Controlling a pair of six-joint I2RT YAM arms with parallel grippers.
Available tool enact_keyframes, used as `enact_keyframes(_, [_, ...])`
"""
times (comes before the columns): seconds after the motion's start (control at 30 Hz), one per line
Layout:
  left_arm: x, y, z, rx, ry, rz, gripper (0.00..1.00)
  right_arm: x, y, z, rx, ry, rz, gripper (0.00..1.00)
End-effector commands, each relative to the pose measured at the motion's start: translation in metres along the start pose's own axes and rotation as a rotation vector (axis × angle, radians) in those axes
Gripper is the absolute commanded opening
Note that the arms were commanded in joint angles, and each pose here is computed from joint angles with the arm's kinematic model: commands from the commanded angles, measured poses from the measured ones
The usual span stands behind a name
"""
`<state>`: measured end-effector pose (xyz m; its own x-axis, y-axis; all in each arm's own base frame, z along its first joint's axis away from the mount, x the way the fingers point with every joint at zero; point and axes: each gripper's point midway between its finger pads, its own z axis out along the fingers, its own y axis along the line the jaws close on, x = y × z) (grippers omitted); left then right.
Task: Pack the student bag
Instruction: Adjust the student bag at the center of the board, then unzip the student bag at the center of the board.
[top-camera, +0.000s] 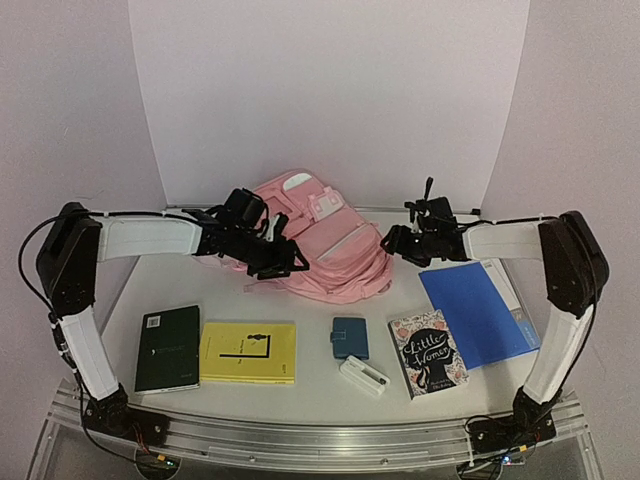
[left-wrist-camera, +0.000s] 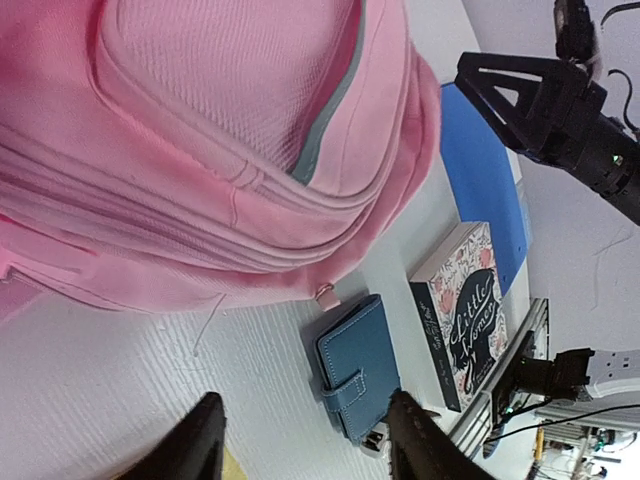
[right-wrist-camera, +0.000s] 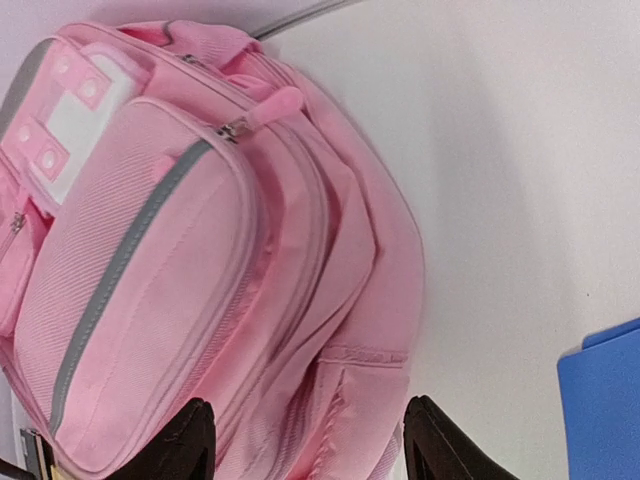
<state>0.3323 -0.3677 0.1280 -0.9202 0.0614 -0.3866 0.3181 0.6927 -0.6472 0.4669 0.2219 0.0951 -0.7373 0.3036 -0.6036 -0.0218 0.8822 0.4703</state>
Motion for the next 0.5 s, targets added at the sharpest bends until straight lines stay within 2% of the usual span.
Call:
enact_keyframes(0.0, [-0.026, 0.012, -0.052, -0.092, -0.132, -0.031, 0.65, -0.023, 0.031, -0.053, -0.044, -0.076, -0.110, 0.74])
enact_keyframes(0.1, [-0.021, 0.037, -0.062, -0.135, -0.135, -0.083, 0.70, -0.009, 0.054, -0.075, -0.083, -0.077, -0.170, 0.80])
enact_keyframes(0.2, [-0.020, 0.063, -0.067, -0.141, -0.132, -0.163, 0.70, 0.018, 0.089, -0.086, -0.116, -0.059, -0.271, 0.83])
enact_keyframes(0.3, [-0.021, 0.080, -0.071, -0.142, -0.146, -0.230, 0.67, 0.045, 0.121, -0.087, -0.144, -0.031, -0.359, 0.79])
enact_keyframes(0.47, [-0.026, 0.076, -0.065, -0.067, -0.176, -0.264, 0.61, 0.079, 0.148, -0.059, -0.123, 0.022, -0.460, 0.69])
